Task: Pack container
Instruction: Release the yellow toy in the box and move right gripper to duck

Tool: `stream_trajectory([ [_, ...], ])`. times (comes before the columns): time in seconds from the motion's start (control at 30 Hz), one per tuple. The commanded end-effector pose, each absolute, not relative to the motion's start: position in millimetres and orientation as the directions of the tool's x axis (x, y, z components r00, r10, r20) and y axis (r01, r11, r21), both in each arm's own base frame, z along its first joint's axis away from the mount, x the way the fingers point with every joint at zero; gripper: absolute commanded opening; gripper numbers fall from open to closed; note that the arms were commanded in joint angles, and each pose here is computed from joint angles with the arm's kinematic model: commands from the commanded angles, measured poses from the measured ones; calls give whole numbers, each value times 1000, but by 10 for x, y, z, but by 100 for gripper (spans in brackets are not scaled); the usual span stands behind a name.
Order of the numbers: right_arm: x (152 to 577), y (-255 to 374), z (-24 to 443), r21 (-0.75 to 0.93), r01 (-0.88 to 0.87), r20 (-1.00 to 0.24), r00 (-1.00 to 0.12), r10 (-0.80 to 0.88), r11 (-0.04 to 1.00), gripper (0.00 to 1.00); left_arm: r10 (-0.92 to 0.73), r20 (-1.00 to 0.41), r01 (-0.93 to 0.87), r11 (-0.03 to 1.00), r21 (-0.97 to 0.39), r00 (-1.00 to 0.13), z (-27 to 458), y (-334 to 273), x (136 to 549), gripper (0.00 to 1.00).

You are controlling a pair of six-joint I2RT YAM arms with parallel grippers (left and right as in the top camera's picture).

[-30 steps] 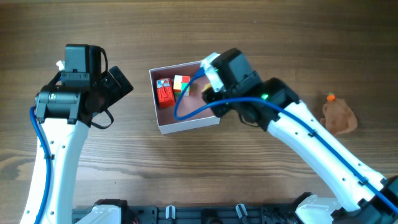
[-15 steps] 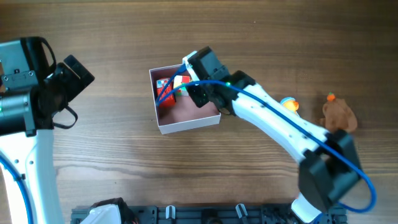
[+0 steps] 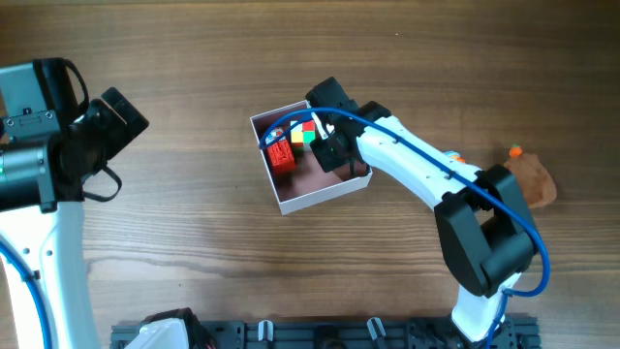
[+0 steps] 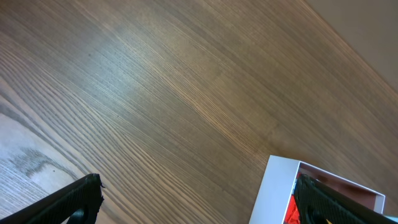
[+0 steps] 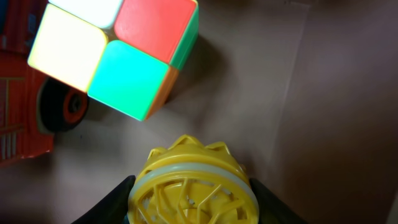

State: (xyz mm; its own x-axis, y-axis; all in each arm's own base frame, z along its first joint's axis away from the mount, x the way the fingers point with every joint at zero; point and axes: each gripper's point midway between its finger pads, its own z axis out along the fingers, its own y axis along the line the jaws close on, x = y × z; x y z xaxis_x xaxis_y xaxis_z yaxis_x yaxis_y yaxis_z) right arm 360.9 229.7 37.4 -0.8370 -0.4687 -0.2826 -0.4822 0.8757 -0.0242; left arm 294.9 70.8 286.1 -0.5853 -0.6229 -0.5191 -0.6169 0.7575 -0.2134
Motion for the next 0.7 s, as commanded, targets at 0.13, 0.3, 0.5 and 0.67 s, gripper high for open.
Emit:
stream_trajectory([
  [0.13, 3872, 2398, 635, -29, -420, -372, -838, -400, 907, 27, -612, -528, -600, 769, -221, -589, 2923, 699, 2927, 100],
  [0.3, 4018, 2495, 865, -19, -419, -427, -818, -387, 908, 78, -613, -519, -603, 768, -215, -595, 2904, 695, 2902, 100],
  [0.5, 3964, 2438, 942, -31, -416, -417, -821, -390, 909, 87, -614, -517, -604, 768, -214, -597, 2901, 693, 2897, 100],
  [0.67, 3759, 2111, 1311, -58, -334, -394, -858, -329, 941, 36, -613, -518, -604, 768, -214, -597, 2902, 694, 2898, 100],
])
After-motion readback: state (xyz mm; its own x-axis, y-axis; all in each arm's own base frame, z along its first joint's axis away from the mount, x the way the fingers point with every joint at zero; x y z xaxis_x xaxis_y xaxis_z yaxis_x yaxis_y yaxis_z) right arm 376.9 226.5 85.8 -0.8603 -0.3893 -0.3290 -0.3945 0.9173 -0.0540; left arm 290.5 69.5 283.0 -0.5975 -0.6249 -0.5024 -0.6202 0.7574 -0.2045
